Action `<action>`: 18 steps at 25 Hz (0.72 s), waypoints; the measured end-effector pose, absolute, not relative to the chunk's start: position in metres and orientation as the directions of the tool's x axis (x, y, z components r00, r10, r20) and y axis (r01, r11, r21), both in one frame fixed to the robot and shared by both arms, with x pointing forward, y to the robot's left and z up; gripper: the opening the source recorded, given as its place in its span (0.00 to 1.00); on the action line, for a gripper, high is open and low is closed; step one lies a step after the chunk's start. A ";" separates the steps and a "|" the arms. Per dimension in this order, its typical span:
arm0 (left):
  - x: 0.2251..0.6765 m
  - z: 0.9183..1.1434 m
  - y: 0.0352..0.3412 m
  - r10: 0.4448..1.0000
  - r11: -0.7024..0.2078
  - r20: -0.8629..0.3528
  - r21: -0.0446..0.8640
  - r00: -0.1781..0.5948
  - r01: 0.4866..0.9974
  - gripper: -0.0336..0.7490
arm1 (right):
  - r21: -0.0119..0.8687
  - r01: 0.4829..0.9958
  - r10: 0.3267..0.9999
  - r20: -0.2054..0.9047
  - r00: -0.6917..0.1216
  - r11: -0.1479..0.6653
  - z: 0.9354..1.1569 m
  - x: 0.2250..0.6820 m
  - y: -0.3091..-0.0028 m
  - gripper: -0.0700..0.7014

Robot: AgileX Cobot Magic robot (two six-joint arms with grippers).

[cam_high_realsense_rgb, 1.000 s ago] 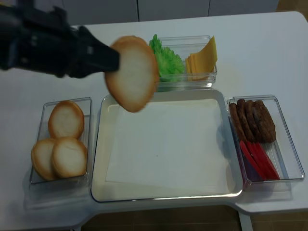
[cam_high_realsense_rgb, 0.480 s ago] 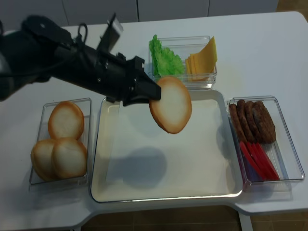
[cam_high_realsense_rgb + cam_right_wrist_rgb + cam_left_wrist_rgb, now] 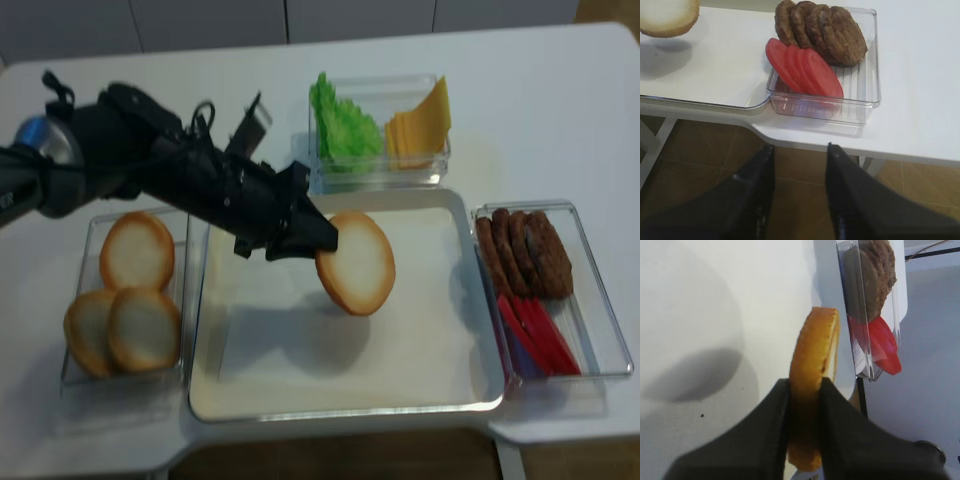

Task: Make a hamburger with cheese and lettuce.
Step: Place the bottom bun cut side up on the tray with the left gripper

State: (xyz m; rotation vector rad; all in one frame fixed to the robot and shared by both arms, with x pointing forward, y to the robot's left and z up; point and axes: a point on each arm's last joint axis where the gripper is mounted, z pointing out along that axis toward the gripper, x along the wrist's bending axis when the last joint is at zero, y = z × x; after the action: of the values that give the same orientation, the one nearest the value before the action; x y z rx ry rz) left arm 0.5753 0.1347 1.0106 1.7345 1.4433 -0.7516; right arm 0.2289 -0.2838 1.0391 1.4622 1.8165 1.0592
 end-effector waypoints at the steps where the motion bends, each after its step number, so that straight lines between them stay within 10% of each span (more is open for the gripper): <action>1: 0.576 1.008 0.134 0.544 -0.089 -0.817 0.167 0.188 0.982 0.19 | 0.852 0.517 0.970 0.045 -0.238 0.087 1.039 0.229 -0.284 0.45; 18: 0.584 0.982 0.133 0.578 -0.078 -0.804 0.117 0.140 0.990 0.19 | 0.852 0.517 0.970 0.045 -0.238 0.087 1.039 0.229 -0.284 0.45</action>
State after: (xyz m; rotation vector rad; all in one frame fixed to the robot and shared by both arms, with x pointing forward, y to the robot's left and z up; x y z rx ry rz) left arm 0.5842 0.1330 0.9817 1.7411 1.5157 -0.7727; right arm 0.2289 -0.2838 1.0391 1.4622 1.8165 1.0592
